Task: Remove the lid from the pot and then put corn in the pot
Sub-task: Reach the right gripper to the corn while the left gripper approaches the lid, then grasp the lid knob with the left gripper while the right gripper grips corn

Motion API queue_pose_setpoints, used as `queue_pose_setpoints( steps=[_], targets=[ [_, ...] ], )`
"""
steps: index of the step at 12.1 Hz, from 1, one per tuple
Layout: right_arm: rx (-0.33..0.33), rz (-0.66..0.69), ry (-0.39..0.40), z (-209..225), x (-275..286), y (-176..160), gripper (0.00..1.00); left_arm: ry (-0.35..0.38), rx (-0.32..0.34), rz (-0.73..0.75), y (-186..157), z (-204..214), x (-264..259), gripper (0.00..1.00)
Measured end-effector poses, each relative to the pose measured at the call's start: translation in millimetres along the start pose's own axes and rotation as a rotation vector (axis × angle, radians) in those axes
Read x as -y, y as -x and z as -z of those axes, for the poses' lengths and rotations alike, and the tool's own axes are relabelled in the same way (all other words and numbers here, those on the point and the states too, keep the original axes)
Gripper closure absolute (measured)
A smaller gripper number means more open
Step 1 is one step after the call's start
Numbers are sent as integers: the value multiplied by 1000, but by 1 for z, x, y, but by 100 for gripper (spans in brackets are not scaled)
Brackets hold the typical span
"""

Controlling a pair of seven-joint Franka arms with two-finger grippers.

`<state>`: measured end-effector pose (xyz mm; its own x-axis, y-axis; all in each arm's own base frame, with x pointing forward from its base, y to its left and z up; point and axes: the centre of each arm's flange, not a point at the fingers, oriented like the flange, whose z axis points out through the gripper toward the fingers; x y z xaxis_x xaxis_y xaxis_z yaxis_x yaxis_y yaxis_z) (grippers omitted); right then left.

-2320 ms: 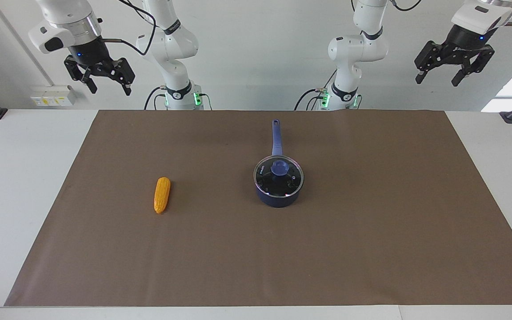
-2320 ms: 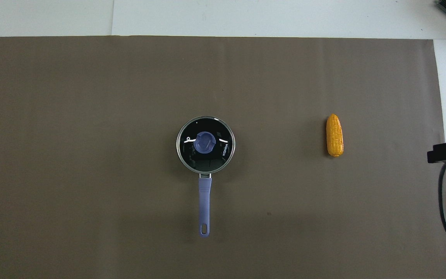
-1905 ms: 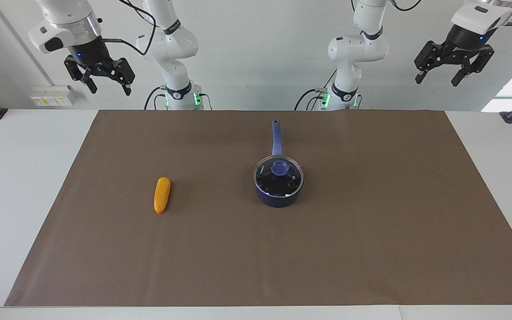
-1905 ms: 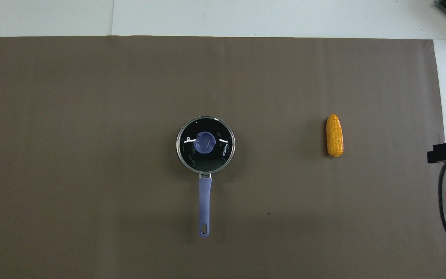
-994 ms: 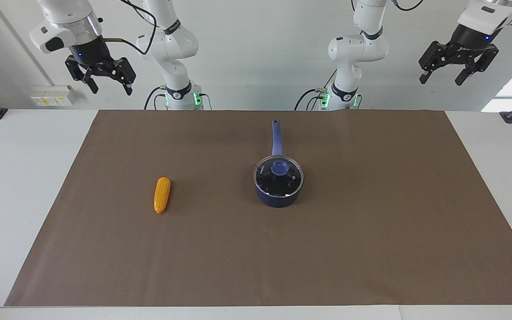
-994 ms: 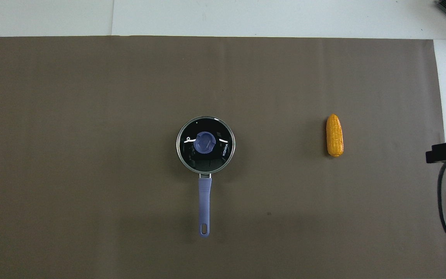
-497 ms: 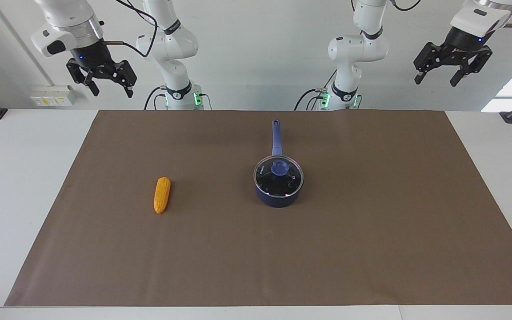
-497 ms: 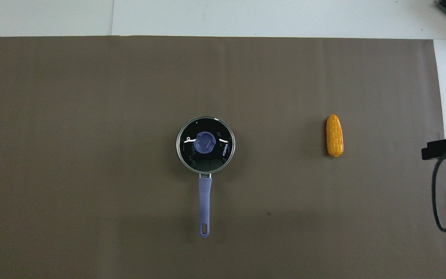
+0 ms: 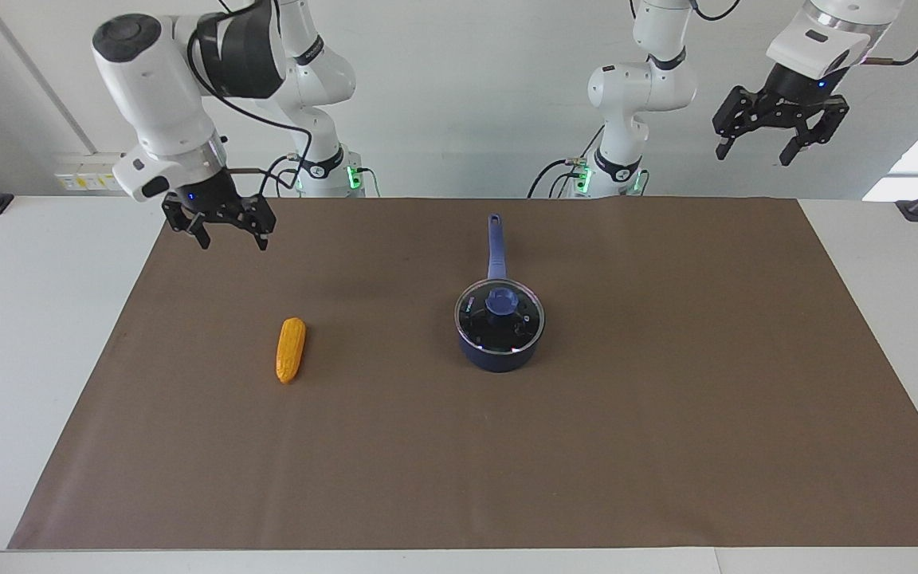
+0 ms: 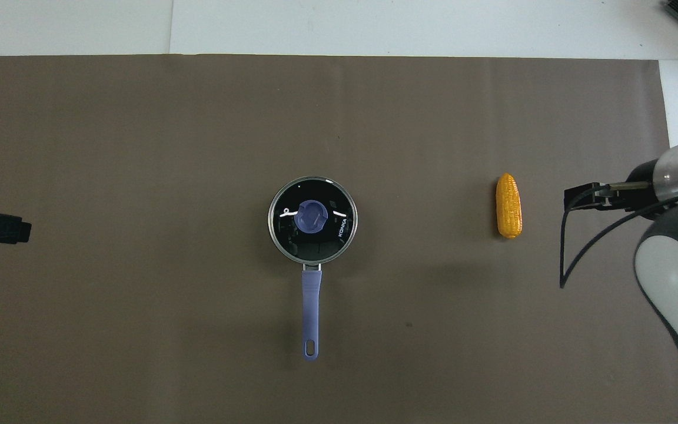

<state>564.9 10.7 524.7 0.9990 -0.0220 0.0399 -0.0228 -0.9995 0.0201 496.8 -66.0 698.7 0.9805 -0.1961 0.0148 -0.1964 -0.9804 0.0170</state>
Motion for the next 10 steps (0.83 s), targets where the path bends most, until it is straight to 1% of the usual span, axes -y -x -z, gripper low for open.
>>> queue_pose_setpoints(
  steps=[2, 4, 5, 7, 9, 10],
  targets=[
    [-29, 10, 13, -56, 9, -31, 0, 0, -16, -9, -9, -16, -32, 0],
    [-50, 23, 23, -106, 18, -51, 0, 3, -25, -8, -15, -36, -73, 0],
    [-41, 32, 27, -124, 24, -55, 0, 5, -25, -11, -16, -45, -93, 0],
    [-2, 42, 34, -151, 30, -56, 0, 9, -30, 1, -17, -64, -132, 0],
    [38, 45, 41, -179, 31, -54, 0, 17, -37, 23, -21, -87, -172, 0],
    [44, 45, 43, -195, 31, -52, 0, 20, -38, 35, -23, -99, -189, 0]
  ],
)
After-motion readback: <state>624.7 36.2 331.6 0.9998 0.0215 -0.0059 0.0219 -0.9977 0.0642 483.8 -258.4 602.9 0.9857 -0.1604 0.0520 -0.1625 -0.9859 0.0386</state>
